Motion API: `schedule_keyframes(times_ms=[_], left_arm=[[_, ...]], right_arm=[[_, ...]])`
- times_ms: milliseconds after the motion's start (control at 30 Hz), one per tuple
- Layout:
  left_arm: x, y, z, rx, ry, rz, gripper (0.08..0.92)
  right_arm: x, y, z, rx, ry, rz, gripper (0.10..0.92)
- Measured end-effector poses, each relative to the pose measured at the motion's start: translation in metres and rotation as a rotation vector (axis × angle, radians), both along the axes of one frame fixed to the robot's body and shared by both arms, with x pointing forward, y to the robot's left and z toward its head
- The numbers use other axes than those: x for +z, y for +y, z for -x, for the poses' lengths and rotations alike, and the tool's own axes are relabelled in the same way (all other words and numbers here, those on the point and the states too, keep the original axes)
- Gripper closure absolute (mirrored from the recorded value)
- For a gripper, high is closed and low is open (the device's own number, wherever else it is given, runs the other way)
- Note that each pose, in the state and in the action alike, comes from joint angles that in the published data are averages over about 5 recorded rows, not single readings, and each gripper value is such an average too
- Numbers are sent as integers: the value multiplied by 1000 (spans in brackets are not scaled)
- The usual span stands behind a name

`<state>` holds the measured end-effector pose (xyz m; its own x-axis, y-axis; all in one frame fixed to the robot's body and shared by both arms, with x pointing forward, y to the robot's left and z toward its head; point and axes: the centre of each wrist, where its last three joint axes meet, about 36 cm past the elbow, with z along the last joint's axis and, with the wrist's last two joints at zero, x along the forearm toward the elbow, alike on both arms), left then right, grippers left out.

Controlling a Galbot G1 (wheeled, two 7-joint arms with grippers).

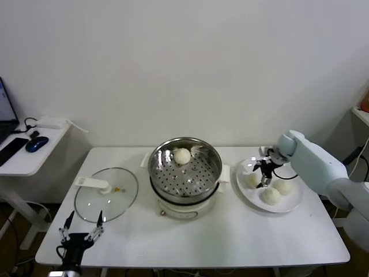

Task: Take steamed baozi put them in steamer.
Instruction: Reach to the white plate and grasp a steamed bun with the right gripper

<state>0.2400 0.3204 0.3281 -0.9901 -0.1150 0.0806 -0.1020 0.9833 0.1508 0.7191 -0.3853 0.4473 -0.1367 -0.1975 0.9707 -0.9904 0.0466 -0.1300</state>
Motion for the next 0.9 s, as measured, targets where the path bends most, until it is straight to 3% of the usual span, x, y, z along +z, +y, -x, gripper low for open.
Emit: schedule_keyframes(times_ms=[567,900], left_arm=[[-2,1,-2,2,2,1,177],[-2,1,-1,2,3,0,177]], right_arm=[[-7,7,-4,-11,14,8,210],[-7,7,-4,-8,18,14,332]])
